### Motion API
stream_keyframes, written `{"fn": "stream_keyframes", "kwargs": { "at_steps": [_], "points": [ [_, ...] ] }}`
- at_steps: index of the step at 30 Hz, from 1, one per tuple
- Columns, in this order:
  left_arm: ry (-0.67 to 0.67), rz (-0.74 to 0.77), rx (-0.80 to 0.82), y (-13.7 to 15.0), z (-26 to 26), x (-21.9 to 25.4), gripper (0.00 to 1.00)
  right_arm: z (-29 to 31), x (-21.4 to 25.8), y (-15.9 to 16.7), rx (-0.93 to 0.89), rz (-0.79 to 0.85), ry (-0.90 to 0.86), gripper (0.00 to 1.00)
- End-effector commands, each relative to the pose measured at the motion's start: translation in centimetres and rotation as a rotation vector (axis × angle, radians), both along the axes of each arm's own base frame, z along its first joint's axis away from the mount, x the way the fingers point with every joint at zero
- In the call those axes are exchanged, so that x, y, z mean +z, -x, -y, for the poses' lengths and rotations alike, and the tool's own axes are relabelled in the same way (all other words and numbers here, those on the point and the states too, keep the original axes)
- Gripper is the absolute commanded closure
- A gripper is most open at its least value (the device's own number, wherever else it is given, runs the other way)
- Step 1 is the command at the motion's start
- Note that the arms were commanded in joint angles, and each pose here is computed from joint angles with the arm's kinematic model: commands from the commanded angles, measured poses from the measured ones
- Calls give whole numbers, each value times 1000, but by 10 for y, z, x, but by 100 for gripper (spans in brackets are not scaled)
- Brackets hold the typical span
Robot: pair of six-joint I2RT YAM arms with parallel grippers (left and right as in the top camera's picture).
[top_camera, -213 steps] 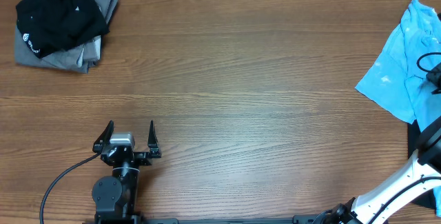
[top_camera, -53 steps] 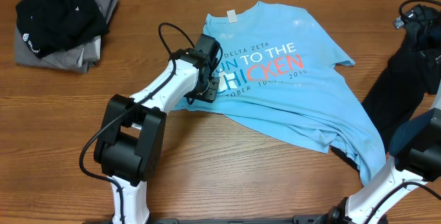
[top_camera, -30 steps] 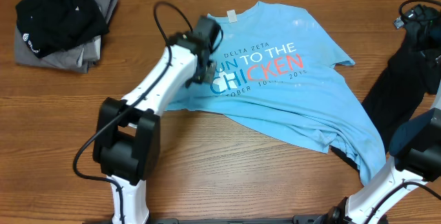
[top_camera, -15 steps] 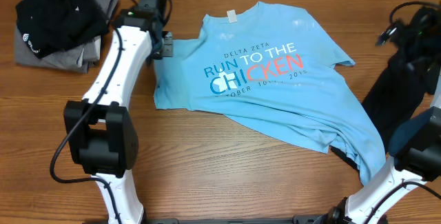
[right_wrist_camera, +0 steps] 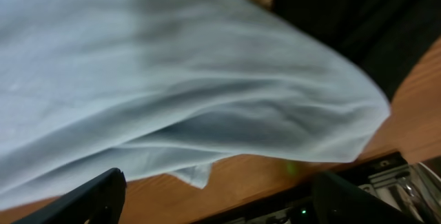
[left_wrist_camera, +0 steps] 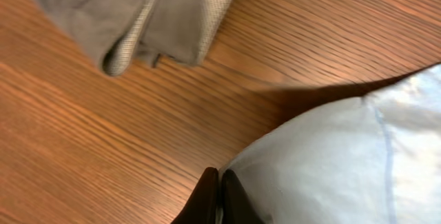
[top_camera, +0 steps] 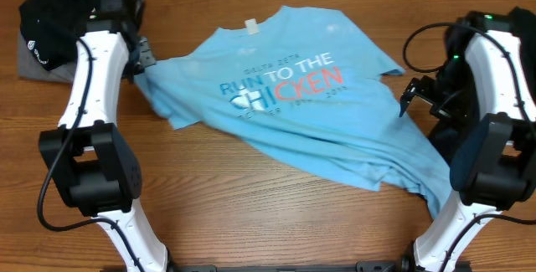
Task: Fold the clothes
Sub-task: 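Grasp the T-shirt's left and right bottom corners with both grippers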
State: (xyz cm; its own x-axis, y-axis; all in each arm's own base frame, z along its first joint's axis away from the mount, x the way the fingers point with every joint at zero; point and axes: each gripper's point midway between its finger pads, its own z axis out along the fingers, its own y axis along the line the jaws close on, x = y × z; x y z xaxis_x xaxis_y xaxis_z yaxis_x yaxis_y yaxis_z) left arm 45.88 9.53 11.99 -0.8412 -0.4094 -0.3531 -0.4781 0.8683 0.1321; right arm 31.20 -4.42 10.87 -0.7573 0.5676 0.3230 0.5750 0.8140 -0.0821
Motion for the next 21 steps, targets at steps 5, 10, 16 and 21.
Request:
{"fn": "stream_keyframes", "kwargs": {
  "at_steps": [5, 10, 16, 21],
  "points": [
    [-47, 49, 52, -6, -8, 17, 96, -22, 81, 13, -51, 260, 68, 5],
    [-78, 64, 102, -5, -22, 20, 95, -86, 94, 60, 81, 296, -52, 0],
    [-79, 72, 103, -7, -23, 21, 94, -131, 55, 112, 95, 200, -21, 0],
    [-79, 73, 103, -7, -23, 21, 91, -126, 18, 131, 2, 122, 76, 0]
  ]
}}
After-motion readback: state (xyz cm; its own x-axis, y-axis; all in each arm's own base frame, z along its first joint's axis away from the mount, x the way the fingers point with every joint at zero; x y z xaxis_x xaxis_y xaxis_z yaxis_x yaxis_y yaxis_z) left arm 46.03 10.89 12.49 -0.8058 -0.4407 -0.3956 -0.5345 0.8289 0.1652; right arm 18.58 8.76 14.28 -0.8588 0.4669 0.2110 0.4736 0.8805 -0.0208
